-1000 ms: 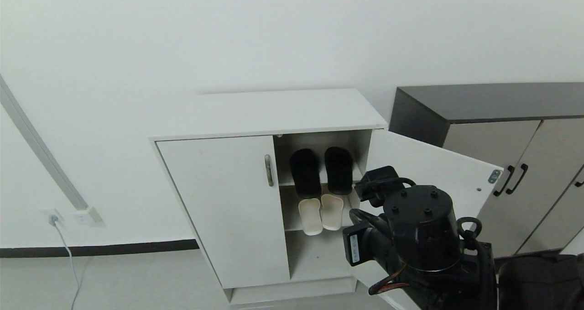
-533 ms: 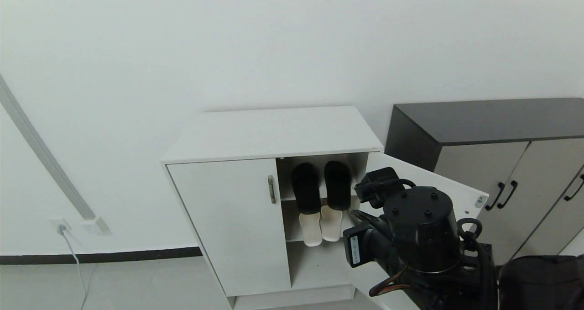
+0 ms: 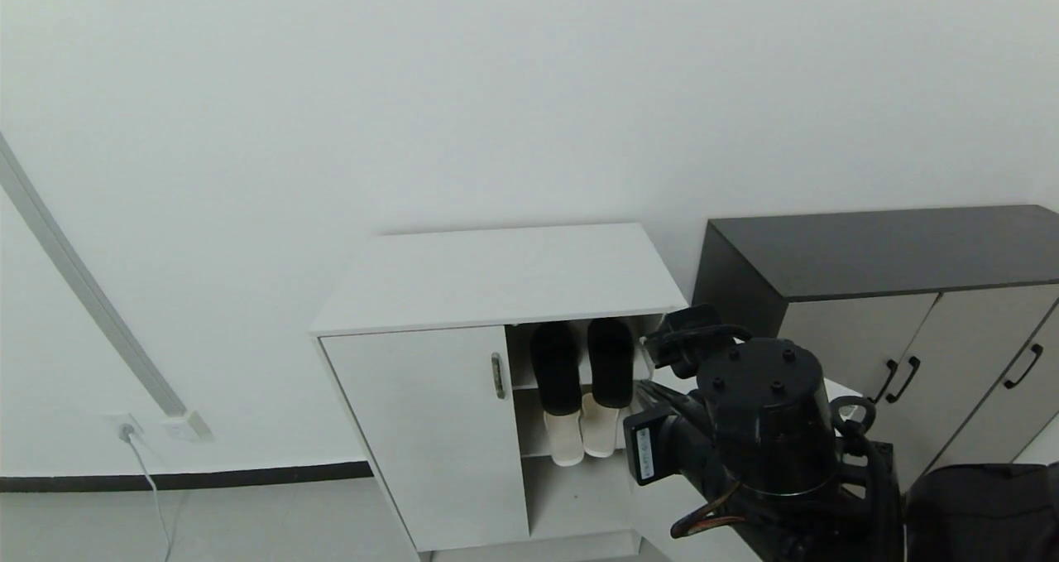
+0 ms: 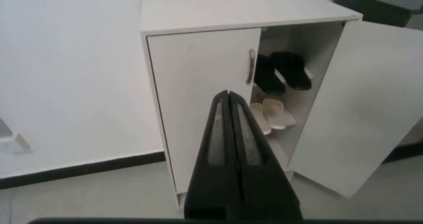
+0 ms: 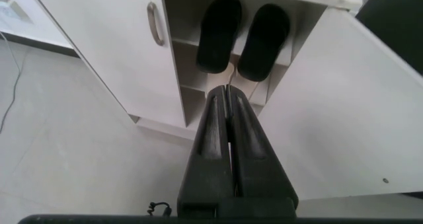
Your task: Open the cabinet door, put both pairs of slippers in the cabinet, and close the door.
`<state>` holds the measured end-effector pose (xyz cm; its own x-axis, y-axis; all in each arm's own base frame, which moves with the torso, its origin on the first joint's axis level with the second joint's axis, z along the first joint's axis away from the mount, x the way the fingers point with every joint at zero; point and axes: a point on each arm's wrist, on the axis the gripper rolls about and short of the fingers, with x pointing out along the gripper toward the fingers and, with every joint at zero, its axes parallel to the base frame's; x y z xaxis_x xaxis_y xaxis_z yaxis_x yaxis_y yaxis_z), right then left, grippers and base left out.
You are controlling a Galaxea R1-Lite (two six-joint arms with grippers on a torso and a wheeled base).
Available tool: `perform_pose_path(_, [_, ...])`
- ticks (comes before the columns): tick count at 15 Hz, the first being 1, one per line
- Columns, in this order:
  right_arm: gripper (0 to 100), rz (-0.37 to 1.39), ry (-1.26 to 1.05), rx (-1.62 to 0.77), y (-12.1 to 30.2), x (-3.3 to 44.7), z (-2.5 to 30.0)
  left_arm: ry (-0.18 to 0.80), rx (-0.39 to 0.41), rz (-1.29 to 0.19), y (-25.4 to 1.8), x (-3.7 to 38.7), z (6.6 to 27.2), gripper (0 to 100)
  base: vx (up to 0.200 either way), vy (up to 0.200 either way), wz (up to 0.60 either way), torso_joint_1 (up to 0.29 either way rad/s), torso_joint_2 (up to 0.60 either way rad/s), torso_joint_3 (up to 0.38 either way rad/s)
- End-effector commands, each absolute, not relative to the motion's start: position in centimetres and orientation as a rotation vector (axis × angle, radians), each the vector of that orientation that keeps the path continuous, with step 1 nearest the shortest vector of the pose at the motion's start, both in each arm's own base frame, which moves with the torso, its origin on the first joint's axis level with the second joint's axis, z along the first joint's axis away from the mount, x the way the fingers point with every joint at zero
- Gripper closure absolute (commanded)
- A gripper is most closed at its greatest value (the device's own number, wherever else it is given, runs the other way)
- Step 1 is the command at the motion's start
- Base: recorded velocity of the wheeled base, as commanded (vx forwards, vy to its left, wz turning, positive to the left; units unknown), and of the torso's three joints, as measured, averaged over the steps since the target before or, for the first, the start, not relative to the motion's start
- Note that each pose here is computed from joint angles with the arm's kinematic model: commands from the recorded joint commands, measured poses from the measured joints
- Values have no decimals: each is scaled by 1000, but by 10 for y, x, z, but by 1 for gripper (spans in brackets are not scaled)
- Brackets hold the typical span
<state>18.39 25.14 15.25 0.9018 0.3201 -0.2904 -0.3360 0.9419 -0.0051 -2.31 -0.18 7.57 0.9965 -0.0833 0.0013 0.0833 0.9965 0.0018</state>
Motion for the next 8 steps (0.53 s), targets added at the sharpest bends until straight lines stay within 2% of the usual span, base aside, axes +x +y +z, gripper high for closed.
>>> perform_pose_path(1, [100,340,289,-54,251,184,153,0,2,-83,-2,-23,76,100,0,0,0,188,-398,-217])
perform_pose_path(4, [100,337,275,-40,250,185,156,0,3,-83,-2,-23,76,100,0,0,0,136,-307,-167])
perform_pose_path(8, [100,335,280,-56,249,187,153,0,2,-83,-2,-23,76,100,0,0,0,0,0,0])
